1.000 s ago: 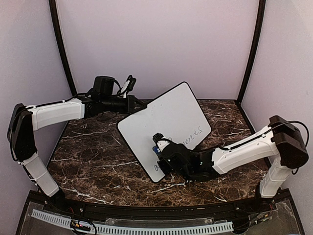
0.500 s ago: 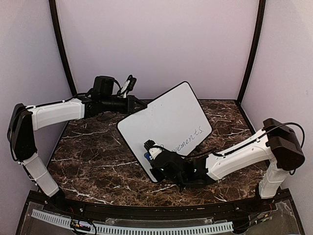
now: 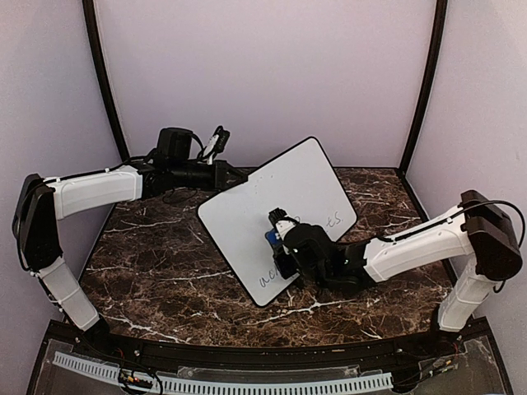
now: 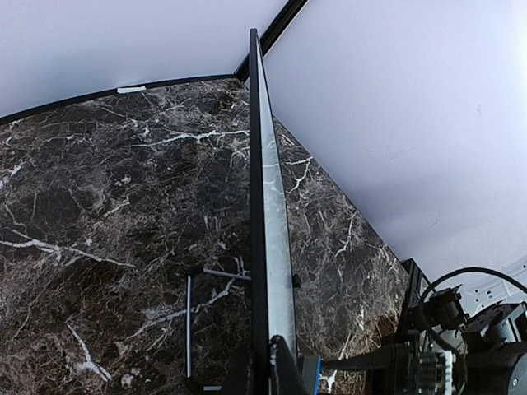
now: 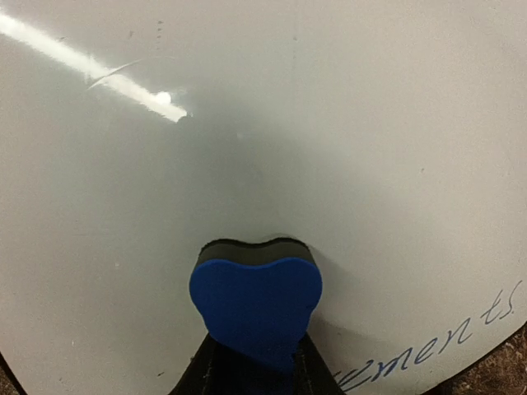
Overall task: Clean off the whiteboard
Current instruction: Erase the whiteboard at the center of the board.
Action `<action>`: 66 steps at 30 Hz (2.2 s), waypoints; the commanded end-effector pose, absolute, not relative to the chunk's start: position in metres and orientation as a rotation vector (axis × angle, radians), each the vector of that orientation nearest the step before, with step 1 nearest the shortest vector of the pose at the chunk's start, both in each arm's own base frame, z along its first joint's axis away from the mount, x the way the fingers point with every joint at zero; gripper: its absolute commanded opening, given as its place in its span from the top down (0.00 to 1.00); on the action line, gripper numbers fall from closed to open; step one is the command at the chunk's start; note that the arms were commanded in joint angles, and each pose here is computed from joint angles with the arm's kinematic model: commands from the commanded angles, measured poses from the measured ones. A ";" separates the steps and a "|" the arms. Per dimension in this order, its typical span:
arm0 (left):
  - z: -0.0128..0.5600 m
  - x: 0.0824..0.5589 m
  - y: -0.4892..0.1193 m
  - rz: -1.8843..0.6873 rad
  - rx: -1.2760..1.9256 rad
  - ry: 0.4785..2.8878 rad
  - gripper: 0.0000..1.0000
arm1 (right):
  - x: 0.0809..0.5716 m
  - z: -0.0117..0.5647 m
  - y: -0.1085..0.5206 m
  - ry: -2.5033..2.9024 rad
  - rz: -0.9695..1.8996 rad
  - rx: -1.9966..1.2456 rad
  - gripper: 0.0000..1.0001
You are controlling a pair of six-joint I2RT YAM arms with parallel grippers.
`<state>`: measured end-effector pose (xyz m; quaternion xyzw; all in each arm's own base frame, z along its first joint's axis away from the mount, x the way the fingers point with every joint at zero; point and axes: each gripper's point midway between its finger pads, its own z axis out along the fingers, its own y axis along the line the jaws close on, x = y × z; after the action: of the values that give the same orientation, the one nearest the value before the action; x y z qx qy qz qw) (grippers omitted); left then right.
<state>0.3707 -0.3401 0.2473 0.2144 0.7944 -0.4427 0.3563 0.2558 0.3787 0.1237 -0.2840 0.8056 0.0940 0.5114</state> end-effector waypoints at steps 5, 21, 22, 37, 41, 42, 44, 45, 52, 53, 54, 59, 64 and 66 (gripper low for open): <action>0.231 0.340 -0.359 -1.203 0.668 2.104 1.00 | 0.296 0.122 0.336 1.942 0.097 -0.612 0.76; 0.226 0.341 -0.360 -1.201 0.663 2.117 1.00 | 0.217 0.116 0.406 1.864 0.280 -0.790 0.77; 0.226 0.341 -0.360 -1.201 0.664 2.117 1.00 | 0.214 0.116 0.409 1.862 0.284 -0.796 0.77; 0.221 0.341 -0.358 -1.185 0.656 2.142 1.00 | 0.185 0.105 0.422 1.903 0.305 -0.922 0.77; 0.221 0.341 -0.358 -1.183 0.656 2.143 1.00 | 0.179 0.096 0.419 1.942 0.283 -0.953 0.77; 0.221 0.341 -0.358 -1.182 0.655 2.144 1.00 | 0.178 0.094 0.418 1.953 0.277 -0.960 0.77; 0.220 0.341 -0.358 -1.182 0.655 2.144 1.00 | 0.175 0.090 0.414 1.980 0.258 -0.970 0.77; 0.220 0.341 -0.358 -1.183 0.656 2.144 1.00 | 0.175 0.088 0.411 1.996 0.243 -0.967 0.77; 0.220 0.341 -0.358 -1.182 0.655 2.146 1.00 | 0.171 0.068 0.386 2.100 0.120 -0.975 0.77; 0.220 0.341 -0.358 -1.182 0.654 2.146 1.00 | 0.170 0.066 0.384 2.109 0.113 -0.981 0.77; 0.219 0.342 -0.358 -1.180 0.653 2.147 1.00 | 0.169 0.064 0.382 2.117 0.106 -0.990 0.77; 0.219 0.343 -0.357 -1.169 0.646 2.151 1.00 | 0.160 0.056 0.379 2.149 0.083 -1.034 0.77; 0.219 0.343 -0.357 -1.166 0.647 2.151 1.00 | 0.154 0.051 0.372 2.182 0.068 -1.064 0.77; 0.219 0.343 -0.357 -1.166 0.647 2.151 1.00 | 0.152 0.050 0.371 2.193 0.073 -1.071 0.77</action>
<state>0.3664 -0.3452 0.2449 0.2125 0.7974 -0.4436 0.3496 0.1603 0.3768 0.0606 -0.4026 0.8352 0.0380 0.3727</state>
